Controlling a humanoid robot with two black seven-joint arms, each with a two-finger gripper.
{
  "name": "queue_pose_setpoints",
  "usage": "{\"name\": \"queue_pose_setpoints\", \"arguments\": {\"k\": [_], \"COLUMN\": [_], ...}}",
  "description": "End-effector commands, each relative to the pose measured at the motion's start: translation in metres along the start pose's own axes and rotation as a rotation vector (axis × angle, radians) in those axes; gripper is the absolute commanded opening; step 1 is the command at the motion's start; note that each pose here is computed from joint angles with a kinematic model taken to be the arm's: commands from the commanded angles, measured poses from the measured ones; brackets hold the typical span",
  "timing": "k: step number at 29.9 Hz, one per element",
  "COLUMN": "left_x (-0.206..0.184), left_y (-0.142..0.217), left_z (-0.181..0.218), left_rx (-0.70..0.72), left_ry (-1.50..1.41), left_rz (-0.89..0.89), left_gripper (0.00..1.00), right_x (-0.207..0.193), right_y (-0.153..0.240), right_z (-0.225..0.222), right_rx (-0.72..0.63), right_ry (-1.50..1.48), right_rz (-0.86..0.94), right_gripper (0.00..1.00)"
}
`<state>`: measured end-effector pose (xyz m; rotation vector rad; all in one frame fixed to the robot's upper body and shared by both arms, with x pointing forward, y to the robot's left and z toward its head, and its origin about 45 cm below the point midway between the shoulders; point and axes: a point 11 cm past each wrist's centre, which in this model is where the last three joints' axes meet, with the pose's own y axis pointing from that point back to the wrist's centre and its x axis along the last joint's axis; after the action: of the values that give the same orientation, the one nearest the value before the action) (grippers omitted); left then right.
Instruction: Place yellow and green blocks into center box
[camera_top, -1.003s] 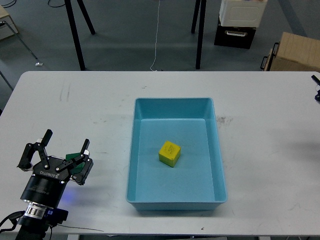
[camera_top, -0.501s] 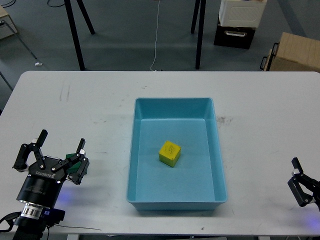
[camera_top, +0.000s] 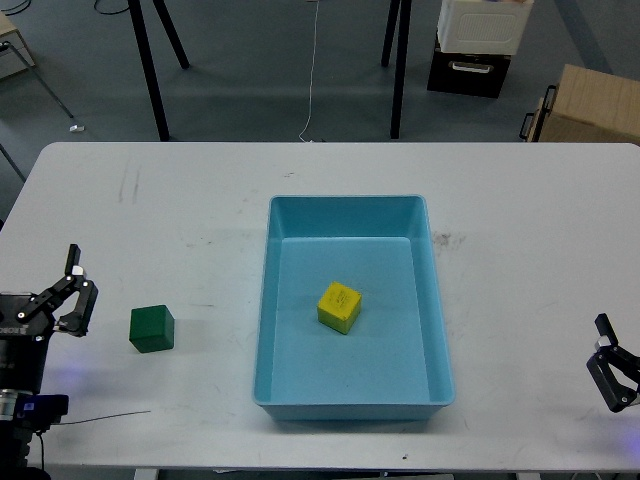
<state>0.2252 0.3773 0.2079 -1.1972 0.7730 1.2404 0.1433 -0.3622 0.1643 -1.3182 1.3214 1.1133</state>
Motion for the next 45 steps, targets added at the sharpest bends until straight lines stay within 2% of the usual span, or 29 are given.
{"name": "queue_pose_setpoints", "arguments": {"k": [1, 5, 9, 12, 18, 22, 25, 29, 32, 35, 39, 42, 45], "left_x": [-0.022, -0.072, -0.127, -0.156, -0.213, -0.22, -0.233, -0.229, -0.199, -0.172, -0.13, -0.096, -0.08], "left_y": [-0.032, -0.085, -0.122, -0.148, -0.204, -0.224, -0.227, -0.22, -0.21, -0.203, -0.171, -0.148, -0.127], "left_z": [0.072, 0.099, 0.105, 0.065, -0.018, -0.069, -0.103, -0.16, -0.176, -0.176, -0.173, -0.155, -0.129], "left_rx": [0.046, 0.052, 0.18, 0.33, 0.544, 0.722, 0.876, 1.088, 1.229, 1.346, 1.543, 1.69, 1.756], "left_ry": [-0.237, -0.347, -0.541, -0.671, -0.892, -1.016, -1.217, -1.503, -1.727, -1.949, -2.003, -2.118, -2.205], "left_rz": [-0.06, -0.216, -0.325, -0.434, -0.657, -0.699, -0.758, -0.854, -0.883, -0.91, -0.925, -0.945, -0.997], "left_gripper": [1.0, 1.0, 1.0, 1.0, 1.0, 1.0, 1.0, 1.0, 1.0, 1.0, 1.0, 1.0, 1.0], "right_x": [0.002, 0.002, 0.002, 0.001, 0.001, 0.0, 0.0, 0.002, 0.003, 0.003, 0.011, 0.012, 0.012], "right_y": [0.001, 0.001, 0.001, -0.001, -0.004, -0.006, -0.007, -0.007, -0.009, -0.009, -0.006, -0.008, -0.008], "right_z": [-0.003, -0.003, -0.002, -0.003, 0.002, 0.002, 0.0, 0.0, 0.0, -0.002, -0.003, -0.003, -0.003], "right_rx": [0.02, 0.028, 0.027, 0.029, 0.026, 0.026, 0.029, 0.032, 0.031, 0.033, 0.038, 0.037, 0.037], "right_ry": [-0.001, -0.002, -0.003, -0.003, -0.013, -0.014, -0.011, -0.011, -0.012, -0.007, -0.007, -0.009, -0.009], "right_rz": [0.005, 0.005, 0.005, -0.001, -0.008, -0.013, -0.016, -0.01, -0.013, -0.012, 0.012, 0.014, 0.014], "right_gripper": [1.0, 1.0, 1.0, 1.0, 1.0, 1.0, 1.0, 1.0, 1.0, 1.0, 1.0, 1.0, 1.0]}}
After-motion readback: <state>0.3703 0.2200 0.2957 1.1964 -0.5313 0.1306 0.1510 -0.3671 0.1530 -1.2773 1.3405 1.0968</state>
